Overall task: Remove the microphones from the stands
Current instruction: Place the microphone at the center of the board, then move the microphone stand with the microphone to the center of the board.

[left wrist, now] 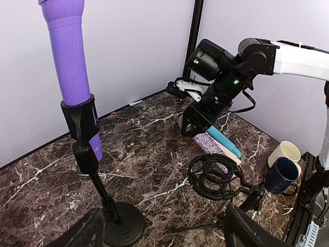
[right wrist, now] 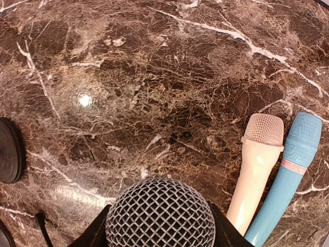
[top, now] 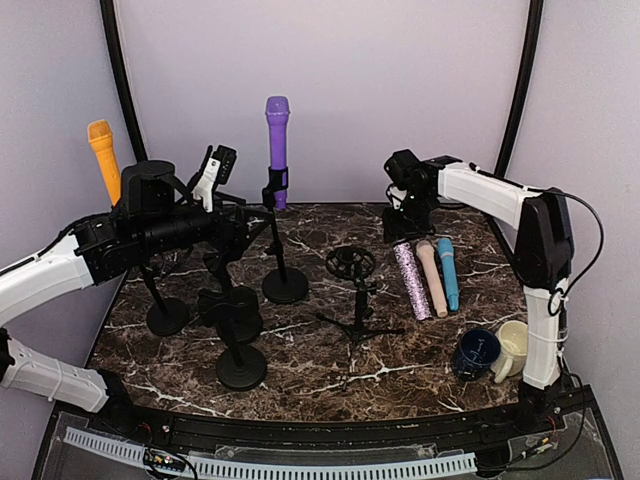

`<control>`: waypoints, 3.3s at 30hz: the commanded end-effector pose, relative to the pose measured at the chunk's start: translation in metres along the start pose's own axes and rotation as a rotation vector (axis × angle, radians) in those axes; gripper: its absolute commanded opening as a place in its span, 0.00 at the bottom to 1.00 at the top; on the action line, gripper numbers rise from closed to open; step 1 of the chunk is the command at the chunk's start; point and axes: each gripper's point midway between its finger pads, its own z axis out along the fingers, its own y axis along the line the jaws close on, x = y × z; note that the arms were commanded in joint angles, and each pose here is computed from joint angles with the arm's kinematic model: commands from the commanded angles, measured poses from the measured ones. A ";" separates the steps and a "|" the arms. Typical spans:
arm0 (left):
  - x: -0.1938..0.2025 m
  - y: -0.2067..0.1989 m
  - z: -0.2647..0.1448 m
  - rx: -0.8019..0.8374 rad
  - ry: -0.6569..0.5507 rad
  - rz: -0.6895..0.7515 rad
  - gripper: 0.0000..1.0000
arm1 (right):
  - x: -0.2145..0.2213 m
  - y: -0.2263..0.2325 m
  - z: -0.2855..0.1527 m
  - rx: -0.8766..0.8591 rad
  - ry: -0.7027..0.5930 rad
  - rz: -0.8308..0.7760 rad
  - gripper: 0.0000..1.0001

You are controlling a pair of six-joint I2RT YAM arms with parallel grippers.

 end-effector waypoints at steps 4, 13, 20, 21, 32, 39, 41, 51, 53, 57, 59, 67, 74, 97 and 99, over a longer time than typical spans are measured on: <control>0.003 0.005 -0.009 -0.019 -0.005 -0.019 0.82 | -0.025 -0.012 0.030 0.076 -0.081 0.040 0.36; 0.009 0.006 -0.010 -0.023 0.008 -0.032 0.82 | -0.027 -0.025 0.061 0.152 -0.095 0.073 0.36; 0.014 0.011 -0.011 -0.051 0.016 -0.041 0.82 | -0.022 -0.036 0.074 0.214 -0.085 0.069 0.38; 0.016 0.011 -0.011 -0.051 0.019 -0.042 0.82 | -0.021 -0.038 0.075 0.220 -0.080 0.070 0.39; 0.011 0.010 -0.012 -0.047 0.009 -0.042 0.82 | -0.017 -0.045 0.083 0.228 -0.066 0.078 0.50; 0.007 0.010 -0.013 -0.050 0.003 -0.039 0.82 | -0.017 -0.044 0.086 0.210 -0.059 0.077 0.64; 0.006 0.010 -0.013 -0.048 0.001 -0.040 0.82 | -0.017 -0.044 0.085 0.208 -0.058 0.075 0.66; 0.000 0.010 -0.016 -0.047 -0.013 -0.040 0.82 | -0.028 -0.035 0.070 0.153 -0.094 0.079 0.71; -0.001 0.010 -0.016 -0.047 -0.014 -0.041 0.82 | -0.033 -0.031 0.062 0.130 -0.112 0.080 0.71; -0.001 0.009 -0.015 -0.046 -0.016 -0.042 0.82 | -0.040 -0.024 0.047 0.086 -0.142 0.069 0.71; -0.001 0.010 -0.015 -0.048 -0.015 -0.043 0.82 | -0.042 -0.023 0.038 0.077 -0.160 0.061 0.71; -0.002 0.011 -0.014 -0.056 -0.019 -0.050 0.83 | -0.036 -0.035 0.012 0.123 -0.200 0.026 0.77; -0.004 0.022 -0.009 -0.044 -0.008 -0.103 0.84 | -0.023 -0.028 -0.011 0.043 -0.231 0.036 0.80; -0.008 0.068 0.062 0.038 0.130 -0.151 0.85 | -0.004 -0.022 -0.077 -0.090 -0.357 0.076 0.81; -0.004 0.072 0.068 0.025 0.150 -0.144 0.85 | -0.003 -0.022 -0.082 -0.097 -0.369 0.079 0.81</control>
